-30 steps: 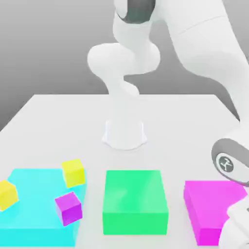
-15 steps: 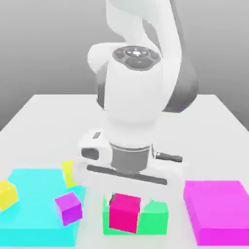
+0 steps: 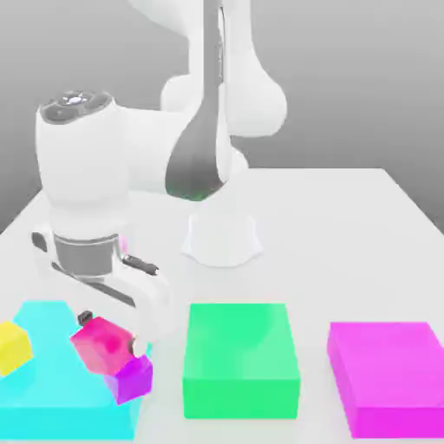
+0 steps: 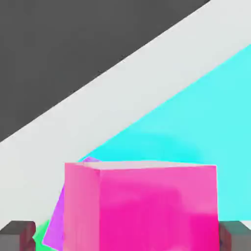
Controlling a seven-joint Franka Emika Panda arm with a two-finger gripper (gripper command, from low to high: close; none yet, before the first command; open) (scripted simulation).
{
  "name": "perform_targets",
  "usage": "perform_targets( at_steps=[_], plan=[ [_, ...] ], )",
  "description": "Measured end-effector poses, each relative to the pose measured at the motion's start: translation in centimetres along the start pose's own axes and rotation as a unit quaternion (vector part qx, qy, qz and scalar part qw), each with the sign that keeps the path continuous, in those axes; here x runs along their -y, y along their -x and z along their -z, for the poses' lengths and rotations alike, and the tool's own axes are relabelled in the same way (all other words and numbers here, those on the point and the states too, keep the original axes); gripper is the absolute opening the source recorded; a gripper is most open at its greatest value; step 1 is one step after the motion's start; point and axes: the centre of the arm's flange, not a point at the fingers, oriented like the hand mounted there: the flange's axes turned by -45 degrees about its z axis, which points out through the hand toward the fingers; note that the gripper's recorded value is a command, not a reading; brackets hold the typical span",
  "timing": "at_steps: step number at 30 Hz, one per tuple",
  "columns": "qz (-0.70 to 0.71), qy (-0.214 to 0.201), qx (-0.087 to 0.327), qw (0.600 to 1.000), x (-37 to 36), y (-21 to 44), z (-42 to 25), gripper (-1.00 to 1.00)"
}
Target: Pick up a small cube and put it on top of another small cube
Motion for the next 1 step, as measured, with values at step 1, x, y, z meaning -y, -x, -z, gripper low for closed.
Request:
perform_targets(
  at_steps=[1],
  plan=[
    [0.001,0.0,0.0,1.0,0.11,0.06,1.44,1.0]
  ],
)
